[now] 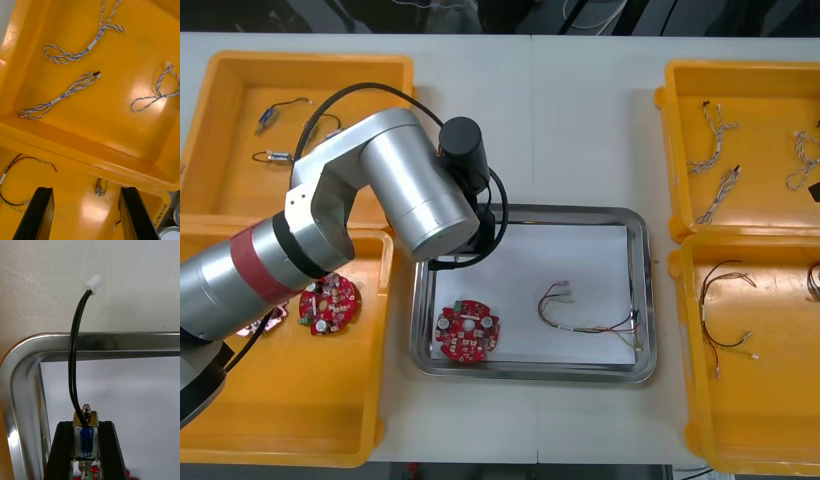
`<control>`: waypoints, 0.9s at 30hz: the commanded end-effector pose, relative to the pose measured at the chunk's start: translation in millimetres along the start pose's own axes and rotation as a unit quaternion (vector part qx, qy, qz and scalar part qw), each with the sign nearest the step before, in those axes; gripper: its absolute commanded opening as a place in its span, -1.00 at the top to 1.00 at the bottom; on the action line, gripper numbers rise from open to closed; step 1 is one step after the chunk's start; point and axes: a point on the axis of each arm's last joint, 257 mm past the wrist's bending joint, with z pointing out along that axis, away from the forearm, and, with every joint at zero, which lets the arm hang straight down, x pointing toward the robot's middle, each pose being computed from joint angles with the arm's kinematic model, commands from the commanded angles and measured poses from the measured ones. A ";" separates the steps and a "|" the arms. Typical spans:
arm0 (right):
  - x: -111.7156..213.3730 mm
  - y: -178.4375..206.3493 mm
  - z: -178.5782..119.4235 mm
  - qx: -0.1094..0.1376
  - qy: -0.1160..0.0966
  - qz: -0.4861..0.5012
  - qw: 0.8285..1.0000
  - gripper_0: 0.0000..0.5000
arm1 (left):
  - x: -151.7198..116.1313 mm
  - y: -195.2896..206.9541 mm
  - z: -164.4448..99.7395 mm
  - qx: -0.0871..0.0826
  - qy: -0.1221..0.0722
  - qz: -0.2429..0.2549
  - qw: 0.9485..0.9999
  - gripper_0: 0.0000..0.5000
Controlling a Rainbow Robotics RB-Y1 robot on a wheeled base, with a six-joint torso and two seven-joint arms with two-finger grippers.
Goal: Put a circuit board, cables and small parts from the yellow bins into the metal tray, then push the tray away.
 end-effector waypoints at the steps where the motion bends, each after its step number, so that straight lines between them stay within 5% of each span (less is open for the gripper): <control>1: -12.0 -28.2 -17.5 0.028 -0.016 0.041 0.999 -1.00 | 11.8 -14.4 8.1 0.009 0.004 -0.023 1.000 1.00; 7: 0.2 -31.8 -3.5 0.013 0.008 0.114 0.993 -1.00 | 19.8 -12.0 17.2 -0.001 0.001 -0.018 1.000 1.00; 17: -12.8 -34.3 3.3 -0.014 0.014 0.165 0.986 -1.00 | 25.3 -14.6 22.1 0.001 -0.001 -0.023 1.000 0.99; 20: -18.1 -39.0 4.7 -0.018 0.017 0.178 0.984 -1.00 | 25.7 -14.0 24.1 -0.003 -0.008 -0.019 1.000 0.02; 22: -22.5 -40.6 5.8 -0.019 0.019 0.184 0.982 -1.00 | 25.6 -14.7 23.9 -0.003 -0.008 -0.023 1.000 -0.83; 23: -23.3 -41.8 5.5 -0.017 0.019 0.187 0.982 -1.00 | 25.5 -15.4 23.8 -0.002 -0.009 -0.023 1.000 -0.99; 27: -23.3 -43.6 12.4 -0.011 0.035 0.196 0.980 -1.00 | 25.7 -16.3 23.7 -0.002 -0.008 -0.027 1.000 -1.00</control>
